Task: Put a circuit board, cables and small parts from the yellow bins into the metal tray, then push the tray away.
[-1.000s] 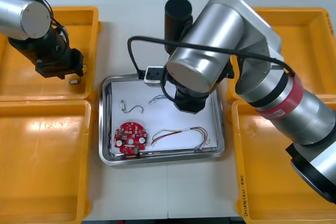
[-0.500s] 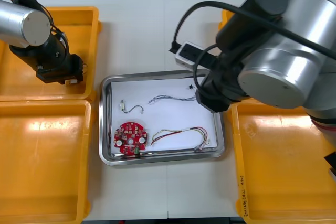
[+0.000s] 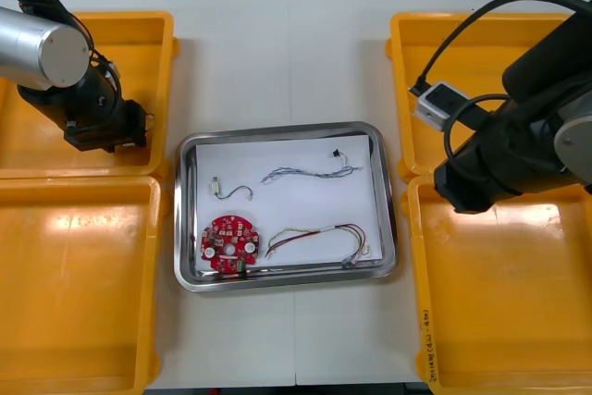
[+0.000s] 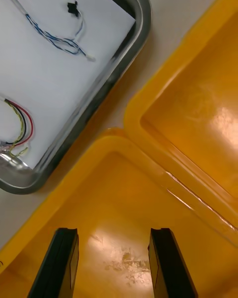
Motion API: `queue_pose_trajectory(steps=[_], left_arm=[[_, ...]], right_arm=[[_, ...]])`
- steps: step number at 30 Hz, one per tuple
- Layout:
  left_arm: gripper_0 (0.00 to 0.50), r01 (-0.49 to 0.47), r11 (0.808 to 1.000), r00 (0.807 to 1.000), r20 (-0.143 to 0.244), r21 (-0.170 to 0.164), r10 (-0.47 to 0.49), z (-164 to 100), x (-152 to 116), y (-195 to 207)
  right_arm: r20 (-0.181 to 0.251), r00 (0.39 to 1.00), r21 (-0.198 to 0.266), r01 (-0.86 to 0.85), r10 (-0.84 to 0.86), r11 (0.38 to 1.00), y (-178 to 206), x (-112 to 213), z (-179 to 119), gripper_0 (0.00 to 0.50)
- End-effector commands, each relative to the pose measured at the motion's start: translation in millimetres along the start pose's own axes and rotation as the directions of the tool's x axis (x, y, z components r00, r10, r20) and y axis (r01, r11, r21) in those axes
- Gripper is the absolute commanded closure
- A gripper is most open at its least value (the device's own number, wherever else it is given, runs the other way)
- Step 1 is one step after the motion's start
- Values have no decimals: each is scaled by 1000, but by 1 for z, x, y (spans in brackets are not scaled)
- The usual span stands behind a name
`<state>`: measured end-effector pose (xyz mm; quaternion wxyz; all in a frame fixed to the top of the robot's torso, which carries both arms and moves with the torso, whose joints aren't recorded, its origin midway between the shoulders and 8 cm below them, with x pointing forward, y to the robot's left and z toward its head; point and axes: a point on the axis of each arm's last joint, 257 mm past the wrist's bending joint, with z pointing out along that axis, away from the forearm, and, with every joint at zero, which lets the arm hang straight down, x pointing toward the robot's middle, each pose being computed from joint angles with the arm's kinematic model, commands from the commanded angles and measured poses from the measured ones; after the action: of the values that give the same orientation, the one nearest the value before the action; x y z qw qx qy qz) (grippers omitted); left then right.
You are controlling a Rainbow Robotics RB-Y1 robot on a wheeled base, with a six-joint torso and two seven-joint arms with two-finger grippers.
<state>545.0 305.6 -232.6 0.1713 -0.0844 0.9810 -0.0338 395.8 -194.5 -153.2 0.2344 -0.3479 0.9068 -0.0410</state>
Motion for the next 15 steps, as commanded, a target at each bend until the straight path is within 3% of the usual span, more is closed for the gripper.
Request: queue_pose_trajectory(steps=[1,15], left_arm=[[0,-78,997,997,0,9,78,6,4,-7],[0,-91,996,996,6,16,91,15,6,-16]], right_arm=[[-12,989,51,-147,148,988,-24,23,-9,90],[-42,917,86,-391,396,916,-52,73,2,88]])
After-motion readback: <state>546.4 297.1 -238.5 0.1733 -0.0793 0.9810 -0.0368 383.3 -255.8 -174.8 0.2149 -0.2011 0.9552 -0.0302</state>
